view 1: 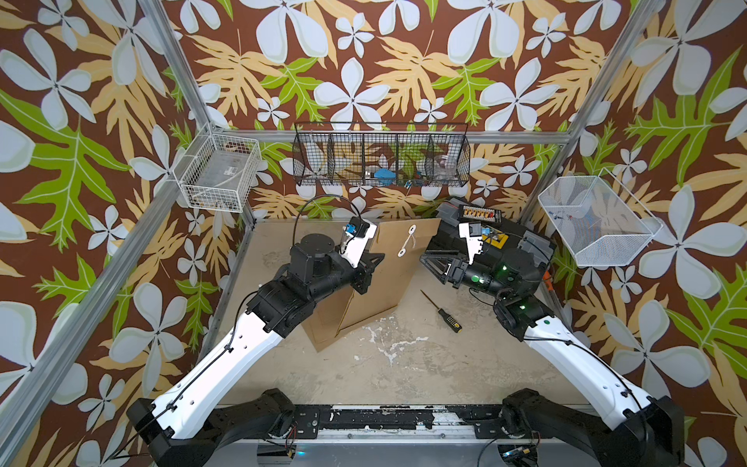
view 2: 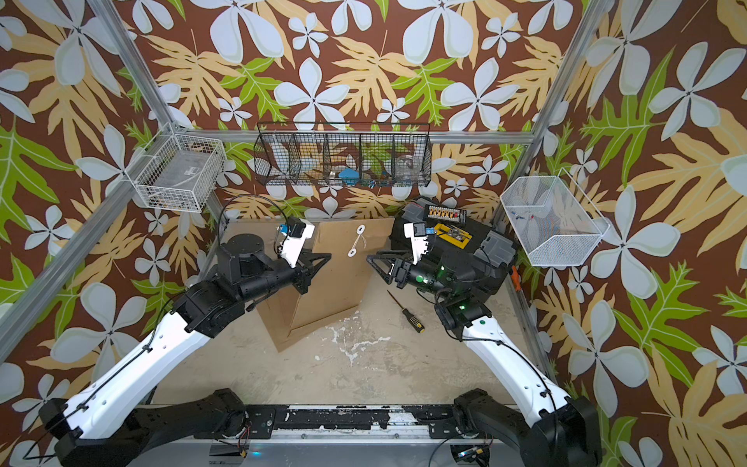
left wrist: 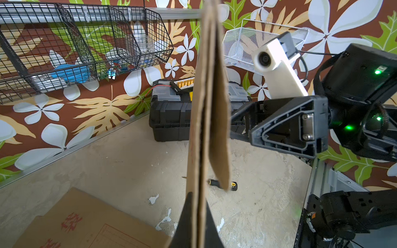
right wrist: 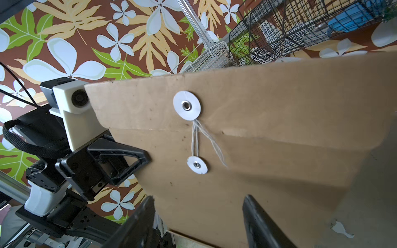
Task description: Open the file bag
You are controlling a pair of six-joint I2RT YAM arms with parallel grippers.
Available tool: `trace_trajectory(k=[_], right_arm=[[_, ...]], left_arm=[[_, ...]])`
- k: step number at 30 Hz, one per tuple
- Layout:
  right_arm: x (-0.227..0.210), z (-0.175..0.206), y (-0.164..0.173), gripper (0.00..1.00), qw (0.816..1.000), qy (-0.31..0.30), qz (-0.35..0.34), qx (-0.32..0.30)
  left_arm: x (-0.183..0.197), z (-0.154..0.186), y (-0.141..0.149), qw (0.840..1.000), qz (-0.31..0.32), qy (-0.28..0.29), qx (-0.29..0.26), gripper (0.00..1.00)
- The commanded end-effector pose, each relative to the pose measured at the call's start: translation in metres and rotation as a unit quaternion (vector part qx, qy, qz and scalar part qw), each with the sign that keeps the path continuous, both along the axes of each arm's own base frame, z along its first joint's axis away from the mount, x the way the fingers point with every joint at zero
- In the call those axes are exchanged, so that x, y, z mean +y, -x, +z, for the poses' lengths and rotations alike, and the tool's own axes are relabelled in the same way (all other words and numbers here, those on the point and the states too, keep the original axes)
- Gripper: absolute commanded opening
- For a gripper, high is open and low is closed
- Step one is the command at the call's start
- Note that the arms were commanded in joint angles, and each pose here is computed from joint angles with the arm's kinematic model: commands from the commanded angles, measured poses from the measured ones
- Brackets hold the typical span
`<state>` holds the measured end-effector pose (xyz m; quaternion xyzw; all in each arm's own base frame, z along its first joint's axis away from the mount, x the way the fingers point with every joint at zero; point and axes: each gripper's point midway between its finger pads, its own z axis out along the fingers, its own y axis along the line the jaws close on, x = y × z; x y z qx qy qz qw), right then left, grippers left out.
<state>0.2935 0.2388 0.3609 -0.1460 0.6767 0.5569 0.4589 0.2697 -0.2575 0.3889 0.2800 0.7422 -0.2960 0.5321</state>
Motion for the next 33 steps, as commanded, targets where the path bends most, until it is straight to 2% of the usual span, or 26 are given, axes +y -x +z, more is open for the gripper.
trace_trajectory(k=[1,22,28,33], right_arm=[[0.005,0.008,-0.003,0.66,1.000,-0.008,0.005,-0.010],[0.014,0.016,-0.008,0.62,1.000,-0.016,0.017,-0.017],[0.015,0.016,-0.006,0.57,0.999,-0.014,0.021,-0.021],[0.015,0.016,-0.005,0.47,0.999,-0.014,0.019,-0.021]], left_arm=[[-0.002,0.012,0.001,1.000,-0.003,0.007,-0.016,0.00],[-0.018,0.012,0.030,0.996,-0.088,0.014,-0.013,0.00],[-0.020,0.010,0.034,0.995,-0.099,0.014,-0.011,0.00],[-0.017,0.011,0.037,0.995,-0.098,0.013,-0.012,0.00]])
